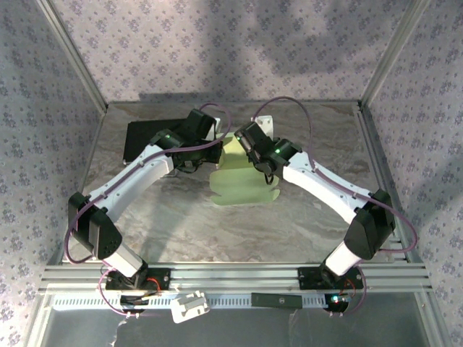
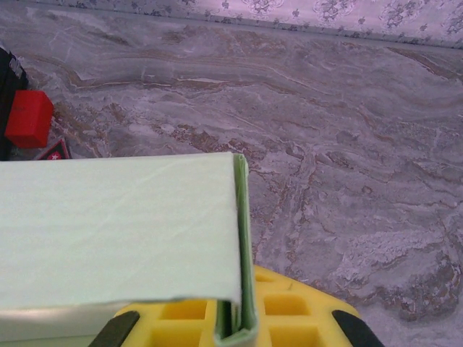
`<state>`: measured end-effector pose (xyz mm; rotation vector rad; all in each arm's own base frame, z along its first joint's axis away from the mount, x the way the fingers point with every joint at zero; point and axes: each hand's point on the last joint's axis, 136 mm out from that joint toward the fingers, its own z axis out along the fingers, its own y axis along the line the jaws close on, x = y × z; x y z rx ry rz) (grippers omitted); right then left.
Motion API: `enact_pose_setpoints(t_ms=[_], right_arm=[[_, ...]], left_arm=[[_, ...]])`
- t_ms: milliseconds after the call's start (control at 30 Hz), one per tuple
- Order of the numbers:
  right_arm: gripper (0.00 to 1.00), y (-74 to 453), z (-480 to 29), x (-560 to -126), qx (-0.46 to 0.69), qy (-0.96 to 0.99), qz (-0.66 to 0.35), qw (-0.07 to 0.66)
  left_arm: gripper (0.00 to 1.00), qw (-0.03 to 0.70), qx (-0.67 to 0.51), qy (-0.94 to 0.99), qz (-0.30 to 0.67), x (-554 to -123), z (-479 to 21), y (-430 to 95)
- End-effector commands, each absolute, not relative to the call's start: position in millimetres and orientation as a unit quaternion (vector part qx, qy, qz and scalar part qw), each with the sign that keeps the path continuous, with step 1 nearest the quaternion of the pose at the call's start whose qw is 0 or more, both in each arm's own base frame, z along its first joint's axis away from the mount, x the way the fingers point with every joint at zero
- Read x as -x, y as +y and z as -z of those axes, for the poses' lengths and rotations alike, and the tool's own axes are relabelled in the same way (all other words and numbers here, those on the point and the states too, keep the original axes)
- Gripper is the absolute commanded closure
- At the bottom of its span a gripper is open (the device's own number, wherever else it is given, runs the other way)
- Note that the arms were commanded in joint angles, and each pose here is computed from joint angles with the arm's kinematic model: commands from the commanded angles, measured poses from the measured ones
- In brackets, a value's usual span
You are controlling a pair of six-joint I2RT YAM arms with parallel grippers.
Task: Fold the paper box
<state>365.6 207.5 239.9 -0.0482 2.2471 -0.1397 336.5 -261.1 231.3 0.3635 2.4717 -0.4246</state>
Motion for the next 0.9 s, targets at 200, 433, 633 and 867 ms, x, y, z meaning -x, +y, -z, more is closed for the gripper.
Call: enact_pose_setpoints(t_ms=[200,433,633,867], right_arm=[[1.0,203,-249,-362,-0.003,0.9,0.06,0.432],[1.0,205,-250,-353,-0.002,0.907,0.03,0.42],[1.0,201,-250,-346,-0.004,0.911,0.024,0.411],[1.0,201,-244,-347,-0.002,0.916,0.02,0.401]], left_arm=[[1.0,0.307,-0.134,0.927,0.169,-339,-241,-266],[0.89,0.318,-0.139,0.917,0.198,-343,-240,-273],[0.69,0.344,-0.135,0.901,0.227,-342,-249,-268],[0.52,0.386,-0.178,0.862,0.278,-329,-284,-268]])
